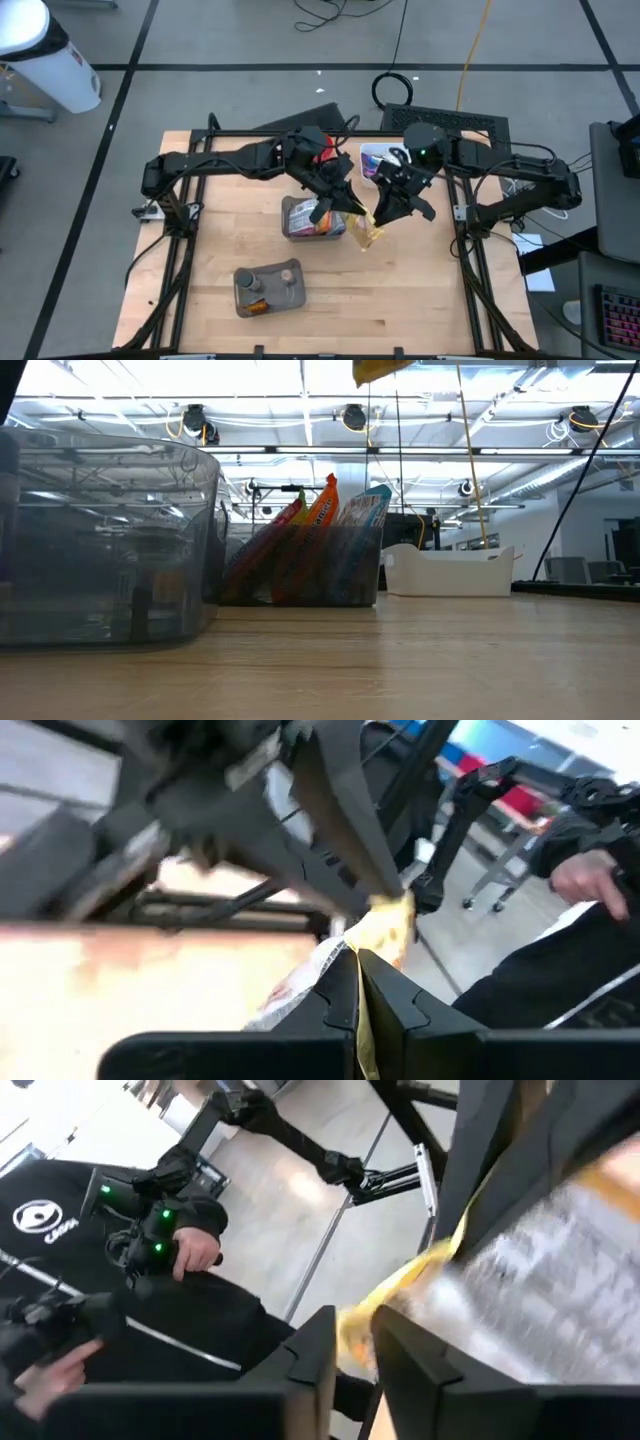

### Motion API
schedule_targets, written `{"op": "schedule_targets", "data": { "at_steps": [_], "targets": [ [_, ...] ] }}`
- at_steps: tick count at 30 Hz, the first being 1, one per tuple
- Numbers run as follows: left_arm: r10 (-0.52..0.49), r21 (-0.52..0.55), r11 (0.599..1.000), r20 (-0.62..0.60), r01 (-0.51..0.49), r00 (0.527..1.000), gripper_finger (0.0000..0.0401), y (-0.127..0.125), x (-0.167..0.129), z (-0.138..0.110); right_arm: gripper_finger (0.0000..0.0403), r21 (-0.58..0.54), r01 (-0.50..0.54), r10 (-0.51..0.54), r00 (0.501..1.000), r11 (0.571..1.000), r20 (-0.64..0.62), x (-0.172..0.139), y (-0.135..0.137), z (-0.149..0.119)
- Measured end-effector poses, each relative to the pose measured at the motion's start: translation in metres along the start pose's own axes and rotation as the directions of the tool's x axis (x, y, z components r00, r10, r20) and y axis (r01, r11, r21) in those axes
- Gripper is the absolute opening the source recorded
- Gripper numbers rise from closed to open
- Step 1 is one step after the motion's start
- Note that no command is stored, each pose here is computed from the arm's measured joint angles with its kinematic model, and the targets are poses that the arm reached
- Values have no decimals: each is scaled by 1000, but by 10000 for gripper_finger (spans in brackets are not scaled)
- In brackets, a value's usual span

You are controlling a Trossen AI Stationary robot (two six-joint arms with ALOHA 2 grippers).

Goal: Pick & Place Food Item
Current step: Put the yellow noodle pack into the top black bin

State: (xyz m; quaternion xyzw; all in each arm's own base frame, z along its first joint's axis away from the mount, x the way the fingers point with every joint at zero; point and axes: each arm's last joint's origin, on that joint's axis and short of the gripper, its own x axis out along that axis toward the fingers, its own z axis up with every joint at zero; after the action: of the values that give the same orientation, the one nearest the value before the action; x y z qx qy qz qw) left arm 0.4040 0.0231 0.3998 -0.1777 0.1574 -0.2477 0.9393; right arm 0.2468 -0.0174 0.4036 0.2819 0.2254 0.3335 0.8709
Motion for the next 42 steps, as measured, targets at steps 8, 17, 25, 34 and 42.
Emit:
{"op": "schedule_targets", "data": {
  "at_steps": [8, 17, 25, 34, 42],
  "targets": [
    [247, -14, 969, -44, -248, 968, 2, -22, -43, 5, 140, -20, 62, -60, 995, 998, 85, -35, 13, 0],
    [528, -132, 839, -35, -528, 849, 1, -60, -82, 5, 166, -123, 363, -332, 918, 923, 219, -69, 20, -8],
    [802, -310, 540, -91, -782, 590, 1, -90, -93, -14, 161, -104, 641, -611, 761, 761, 219, -79, 13, -18],
    [974, -576, 192, 14, -795, 226, 1, -109, -69, -57, 160, -147, 645, -607, 760, 750, 233, -76, 4, -23],
    [991, -746, 129, 71, -653, 115, 0, -98, -28, -108, 161, -95, 616, -554, 756, 782, 348, -67, -22, -55]
  ]
}}
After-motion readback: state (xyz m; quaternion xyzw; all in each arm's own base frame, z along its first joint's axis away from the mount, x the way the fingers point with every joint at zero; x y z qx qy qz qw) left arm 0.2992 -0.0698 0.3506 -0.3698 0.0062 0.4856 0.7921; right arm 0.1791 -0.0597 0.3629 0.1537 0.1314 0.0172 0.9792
